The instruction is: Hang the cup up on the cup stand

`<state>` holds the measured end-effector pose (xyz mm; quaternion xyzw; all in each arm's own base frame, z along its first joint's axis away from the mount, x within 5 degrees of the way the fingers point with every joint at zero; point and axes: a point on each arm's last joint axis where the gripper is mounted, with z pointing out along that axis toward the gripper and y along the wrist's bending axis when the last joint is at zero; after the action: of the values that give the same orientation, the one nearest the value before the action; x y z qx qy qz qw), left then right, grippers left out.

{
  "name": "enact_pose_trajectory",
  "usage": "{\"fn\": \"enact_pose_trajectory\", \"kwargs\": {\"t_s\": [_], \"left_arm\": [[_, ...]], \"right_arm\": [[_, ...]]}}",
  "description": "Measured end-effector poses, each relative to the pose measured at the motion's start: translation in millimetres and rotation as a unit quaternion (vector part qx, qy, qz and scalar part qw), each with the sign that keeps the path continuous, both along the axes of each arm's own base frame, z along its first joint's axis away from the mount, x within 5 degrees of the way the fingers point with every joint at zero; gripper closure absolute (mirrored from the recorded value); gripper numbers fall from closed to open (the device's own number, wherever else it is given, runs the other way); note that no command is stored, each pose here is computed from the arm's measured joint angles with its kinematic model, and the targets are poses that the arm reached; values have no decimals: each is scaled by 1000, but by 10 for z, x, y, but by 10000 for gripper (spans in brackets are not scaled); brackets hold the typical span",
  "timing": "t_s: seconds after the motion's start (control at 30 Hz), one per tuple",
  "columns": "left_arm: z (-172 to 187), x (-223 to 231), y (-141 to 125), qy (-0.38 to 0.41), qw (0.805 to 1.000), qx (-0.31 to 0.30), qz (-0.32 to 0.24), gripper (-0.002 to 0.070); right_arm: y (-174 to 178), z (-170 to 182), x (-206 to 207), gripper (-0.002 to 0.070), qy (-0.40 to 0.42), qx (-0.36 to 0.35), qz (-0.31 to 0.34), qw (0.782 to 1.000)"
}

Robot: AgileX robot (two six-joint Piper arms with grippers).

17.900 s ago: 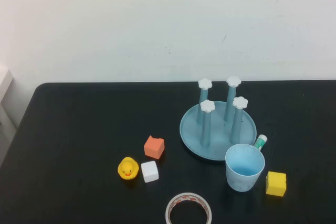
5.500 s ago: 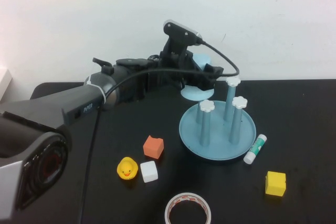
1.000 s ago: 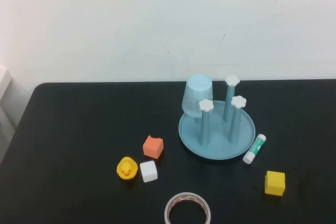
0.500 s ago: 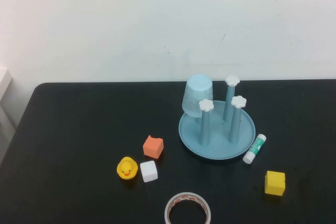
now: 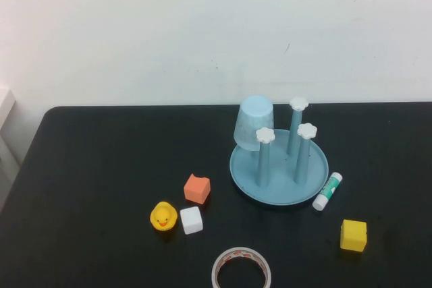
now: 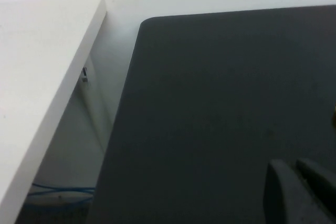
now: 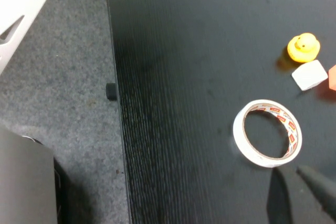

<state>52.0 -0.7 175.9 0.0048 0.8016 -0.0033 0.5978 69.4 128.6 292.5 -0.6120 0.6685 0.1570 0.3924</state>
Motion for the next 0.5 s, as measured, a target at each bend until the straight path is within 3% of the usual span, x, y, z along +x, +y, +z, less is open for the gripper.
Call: {"fn": "enact_pose_trajectory", "kwargs": {"t_s": [0.5], "left_arm": [[2, 0, -13, 0, 1000, -23, -7, 675]], "right_arm": [[0, 0, 0, 678, 0, 0, 0, 1000]]}}
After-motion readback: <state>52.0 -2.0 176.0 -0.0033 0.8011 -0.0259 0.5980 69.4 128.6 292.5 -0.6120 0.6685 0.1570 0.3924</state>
